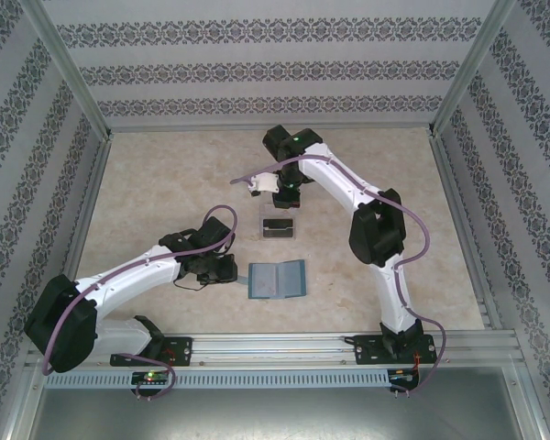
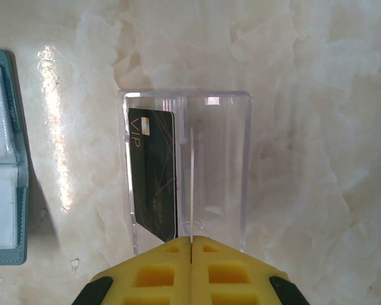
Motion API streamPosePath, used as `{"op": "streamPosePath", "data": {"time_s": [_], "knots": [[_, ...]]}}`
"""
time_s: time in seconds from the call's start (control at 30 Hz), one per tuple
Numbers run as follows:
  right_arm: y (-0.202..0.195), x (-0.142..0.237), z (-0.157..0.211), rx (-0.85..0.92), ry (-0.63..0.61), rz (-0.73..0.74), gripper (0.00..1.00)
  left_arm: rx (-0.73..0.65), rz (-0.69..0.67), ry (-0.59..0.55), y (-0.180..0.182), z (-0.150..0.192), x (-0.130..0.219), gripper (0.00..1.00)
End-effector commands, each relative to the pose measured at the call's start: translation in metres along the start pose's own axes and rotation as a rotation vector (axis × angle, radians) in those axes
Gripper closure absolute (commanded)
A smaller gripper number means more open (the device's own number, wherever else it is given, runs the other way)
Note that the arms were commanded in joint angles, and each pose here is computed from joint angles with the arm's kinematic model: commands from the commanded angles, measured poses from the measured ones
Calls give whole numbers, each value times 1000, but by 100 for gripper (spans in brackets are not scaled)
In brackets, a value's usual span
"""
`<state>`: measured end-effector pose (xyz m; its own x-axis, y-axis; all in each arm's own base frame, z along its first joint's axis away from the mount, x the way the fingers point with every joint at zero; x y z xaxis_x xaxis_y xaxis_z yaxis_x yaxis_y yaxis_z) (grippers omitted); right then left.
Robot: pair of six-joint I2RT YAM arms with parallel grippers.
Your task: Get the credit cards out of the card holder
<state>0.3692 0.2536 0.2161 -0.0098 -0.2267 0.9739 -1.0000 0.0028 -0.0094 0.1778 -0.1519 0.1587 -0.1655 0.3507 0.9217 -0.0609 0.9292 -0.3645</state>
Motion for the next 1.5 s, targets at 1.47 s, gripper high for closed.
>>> {"op": "streamPosePath", "data": {"time_s": [1.47], "knots": [[-5, -1, -9, 83, 64, 3, 100, 1, -36, -9, 3, -6, 9, 82]]}}
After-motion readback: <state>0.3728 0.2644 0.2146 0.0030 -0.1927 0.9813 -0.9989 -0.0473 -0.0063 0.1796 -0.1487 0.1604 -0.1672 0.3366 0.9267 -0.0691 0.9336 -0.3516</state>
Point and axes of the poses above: each hand's point on the last joint's axis, 136 mm out from that joint toward the fingers, its own x axis back along the fingers, its own y axis along the line the jaws close on, z = x × y, the point moved 10 cm from there along x, back along the fingers, and after that the axes turned 2 degrees about x, right-handed, at the moved point
